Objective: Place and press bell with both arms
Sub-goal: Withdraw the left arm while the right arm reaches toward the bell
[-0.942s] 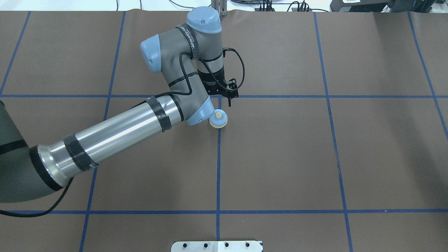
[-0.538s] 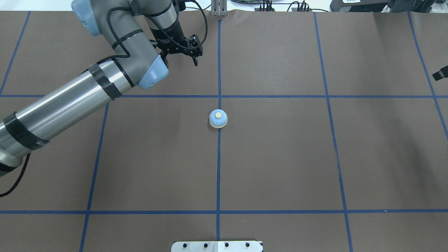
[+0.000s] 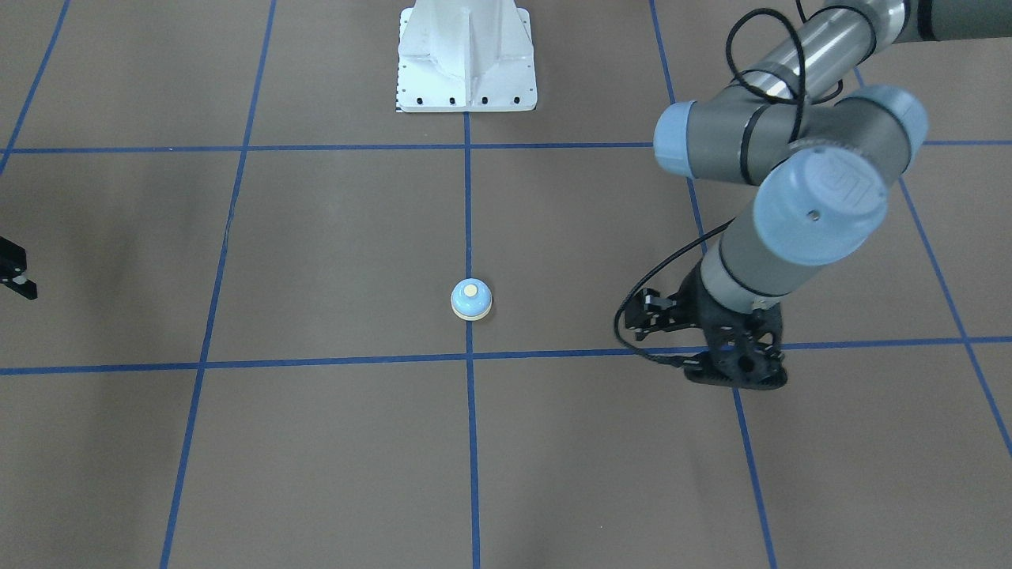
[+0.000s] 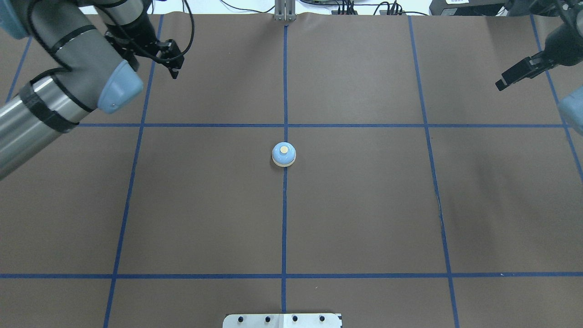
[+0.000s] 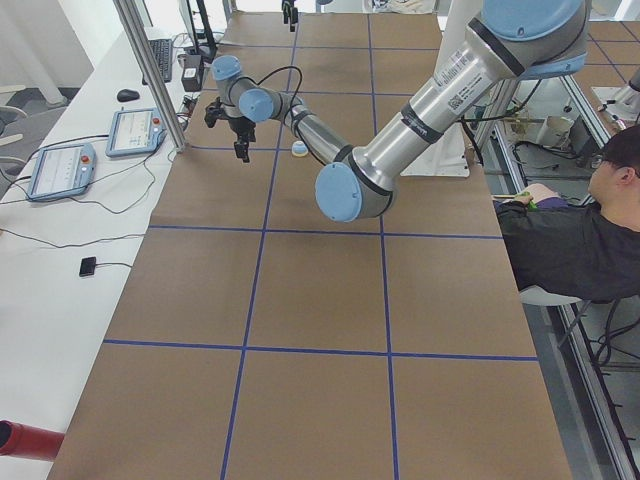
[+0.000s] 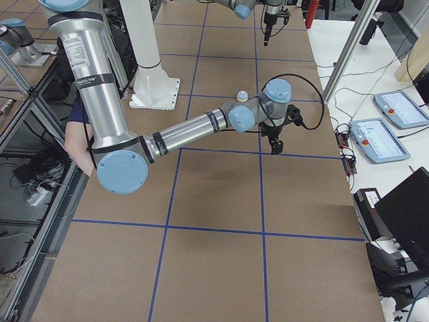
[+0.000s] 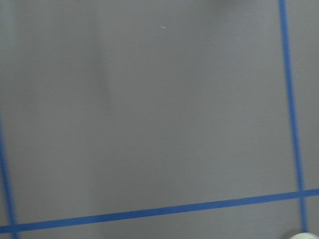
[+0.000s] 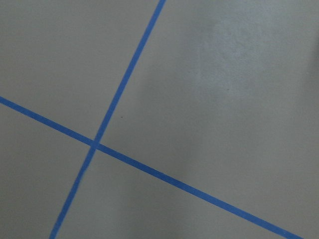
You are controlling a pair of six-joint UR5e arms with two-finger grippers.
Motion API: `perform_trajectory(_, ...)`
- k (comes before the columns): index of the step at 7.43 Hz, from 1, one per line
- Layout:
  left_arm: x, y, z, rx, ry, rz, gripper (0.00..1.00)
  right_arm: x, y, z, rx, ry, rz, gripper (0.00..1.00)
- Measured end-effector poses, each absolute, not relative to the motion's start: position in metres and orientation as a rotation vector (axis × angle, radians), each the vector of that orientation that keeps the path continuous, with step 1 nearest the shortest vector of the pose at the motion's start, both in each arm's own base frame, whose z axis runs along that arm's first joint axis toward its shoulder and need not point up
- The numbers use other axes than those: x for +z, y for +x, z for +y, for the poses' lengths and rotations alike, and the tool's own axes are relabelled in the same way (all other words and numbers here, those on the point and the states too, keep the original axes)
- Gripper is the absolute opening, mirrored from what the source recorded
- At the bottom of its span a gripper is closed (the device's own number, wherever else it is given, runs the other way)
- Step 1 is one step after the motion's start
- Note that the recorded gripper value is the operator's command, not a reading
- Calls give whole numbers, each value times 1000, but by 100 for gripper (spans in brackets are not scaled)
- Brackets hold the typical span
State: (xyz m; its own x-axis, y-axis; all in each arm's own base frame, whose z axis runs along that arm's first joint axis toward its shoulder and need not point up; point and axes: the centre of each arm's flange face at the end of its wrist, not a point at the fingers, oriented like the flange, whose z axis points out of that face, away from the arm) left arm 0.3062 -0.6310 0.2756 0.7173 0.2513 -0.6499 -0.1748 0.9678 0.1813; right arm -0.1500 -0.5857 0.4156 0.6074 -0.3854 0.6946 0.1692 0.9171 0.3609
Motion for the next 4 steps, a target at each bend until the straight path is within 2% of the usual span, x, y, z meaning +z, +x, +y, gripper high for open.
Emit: perform_trajectory(4, 430, 114, -563, 439, 168, 615, 100, 315, -252, -584, -229, 201, -963, 100)
